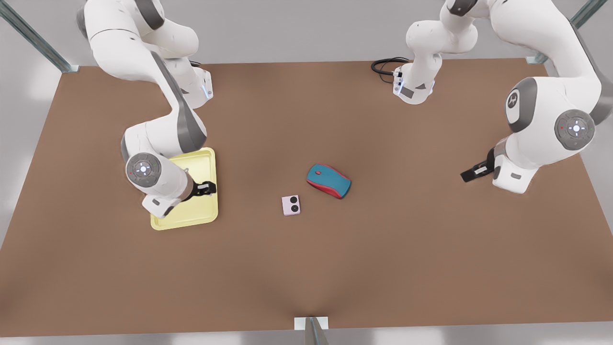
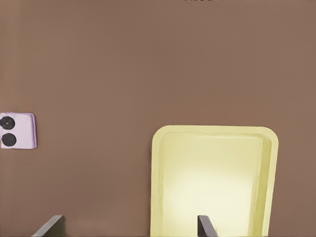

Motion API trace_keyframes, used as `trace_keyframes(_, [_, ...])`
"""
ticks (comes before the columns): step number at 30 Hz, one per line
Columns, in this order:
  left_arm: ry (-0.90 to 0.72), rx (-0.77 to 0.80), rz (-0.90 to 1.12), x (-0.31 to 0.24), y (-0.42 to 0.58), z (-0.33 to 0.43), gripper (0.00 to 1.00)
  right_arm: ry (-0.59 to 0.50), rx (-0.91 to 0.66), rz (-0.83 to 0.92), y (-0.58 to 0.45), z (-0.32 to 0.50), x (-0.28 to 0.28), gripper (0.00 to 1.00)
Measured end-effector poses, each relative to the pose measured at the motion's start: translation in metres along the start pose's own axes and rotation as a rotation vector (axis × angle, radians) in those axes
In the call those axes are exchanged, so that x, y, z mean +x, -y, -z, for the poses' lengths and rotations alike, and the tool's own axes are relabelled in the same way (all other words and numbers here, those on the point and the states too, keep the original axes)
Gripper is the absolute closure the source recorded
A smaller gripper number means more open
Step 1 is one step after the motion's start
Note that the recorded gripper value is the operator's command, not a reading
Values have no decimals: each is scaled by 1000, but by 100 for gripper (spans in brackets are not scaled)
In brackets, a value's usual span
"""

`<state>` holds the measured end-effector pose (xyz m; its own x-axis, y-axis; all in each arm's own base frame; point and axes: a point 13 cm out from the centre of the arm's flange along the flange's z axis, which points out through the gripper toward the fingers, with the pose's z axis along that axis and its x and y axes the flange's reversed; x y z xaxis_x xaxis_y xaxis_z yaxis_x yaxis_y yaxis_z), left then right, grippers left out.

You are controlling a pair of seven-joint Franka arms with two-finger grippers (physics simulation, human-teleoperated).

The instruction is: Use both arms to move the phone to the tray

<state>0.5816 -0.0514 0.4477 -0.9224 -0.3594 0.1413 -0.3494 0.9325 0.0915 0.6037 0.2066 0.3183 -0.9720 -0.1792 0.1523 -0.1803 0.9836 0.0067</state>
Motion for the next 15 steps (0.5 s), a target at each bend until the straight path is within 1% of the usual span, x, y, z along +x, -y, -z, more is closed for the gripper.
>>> trace_keyframes(3, [-36, 15, -108, 21, 11, 14, 0, -7, -11, 57, -79, -33, -13, 0])
trace_keyframes(7, [-99, 20, -203, 33, 11, 8, 0, -1, -36, 72, -178, -81, -25, 0])
trace_keyframes(9, [-118, 21, -242, 36, 11, 5, 0, -4, -45, 50, -213, -104, -26, 0])
trace_keyframes(12, [-143, 25, -294, 39, 11, 0, 0, -11, -50, -14, -238, -129, -23, 0])
trace_keyframes(15, [-154, 29, -338, 42, 11, -1, 0, 6, -58, -84, -258, -147, -22, 0])
